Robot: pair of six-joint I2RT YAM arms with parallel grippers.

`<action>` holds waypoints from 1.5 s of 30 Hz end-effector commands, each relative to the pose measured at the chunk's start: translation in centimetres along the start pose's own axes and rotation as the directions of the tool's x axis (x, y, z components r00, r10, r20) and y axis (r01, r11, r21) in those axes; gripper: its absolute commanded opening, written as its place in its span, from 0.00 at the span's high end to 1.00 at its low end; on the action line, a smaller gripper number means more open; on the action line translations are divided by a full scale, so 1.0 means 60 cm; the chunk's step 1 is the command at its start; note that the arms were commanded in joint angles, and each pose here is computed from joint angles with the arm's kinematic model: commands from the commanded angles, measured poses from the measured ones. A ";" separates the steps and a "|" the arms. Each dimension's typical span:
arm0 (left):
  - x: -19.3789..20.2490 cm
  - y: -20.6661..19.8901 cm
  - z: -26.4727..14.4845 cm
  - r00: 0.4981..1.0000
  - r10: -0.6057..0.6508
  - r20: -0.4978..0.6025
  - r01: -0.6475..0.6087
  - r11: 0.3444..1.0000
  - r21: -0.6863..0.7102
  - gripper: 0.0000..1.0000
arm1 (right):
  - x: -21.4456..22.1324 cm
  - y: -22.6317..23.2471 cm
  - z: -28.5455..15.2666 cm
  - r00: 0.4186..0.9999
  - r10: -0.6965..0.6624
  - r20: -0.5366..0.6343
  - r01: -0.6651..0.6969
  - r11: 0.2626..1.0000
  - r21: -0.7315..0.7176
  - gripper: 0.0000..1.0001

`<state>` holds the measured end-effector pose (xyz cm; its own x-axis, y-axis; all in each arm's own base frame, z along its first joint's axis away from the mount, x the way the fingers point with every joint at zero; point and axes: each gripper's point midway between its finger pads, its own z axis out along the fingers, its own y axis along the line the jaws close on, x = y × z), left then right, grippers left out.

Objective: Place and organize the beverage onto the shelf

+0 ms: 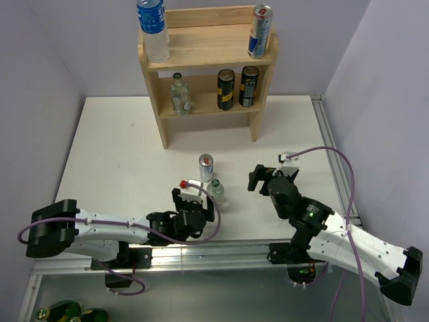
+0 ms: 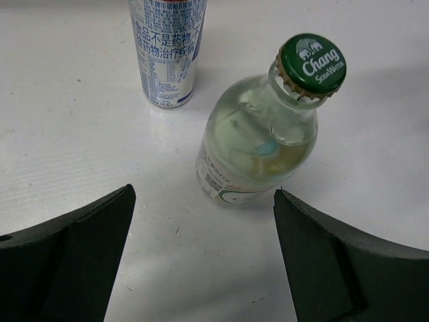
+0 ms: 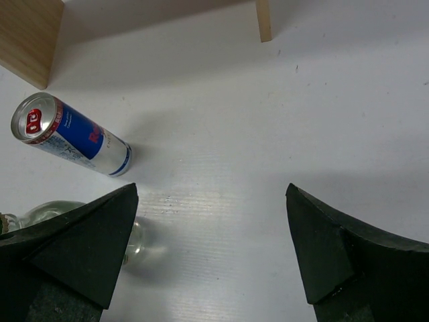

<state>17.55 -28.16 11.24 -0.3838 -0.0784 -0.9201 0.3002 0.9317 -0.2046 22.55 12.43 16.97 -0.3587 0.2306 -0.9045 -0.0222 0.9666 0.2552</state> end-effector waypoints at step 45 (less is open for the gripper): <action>-0.013 -0.038 0.101 0.992 0.052 0.112 -0.032 0.985 -0.171 1.00 | -0.009 -0.001 -0.004 0.999 0.033 0.026 -0.032 0.999 -0.003 0.02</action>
<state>22.41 -32.73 6.19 -0.3177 -0.0109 -0.9481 0.2193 0.9720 -0.0847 22.49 12.39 17.29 -0.3508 0.2412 -0.9048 -0.0258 0.9634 0.2669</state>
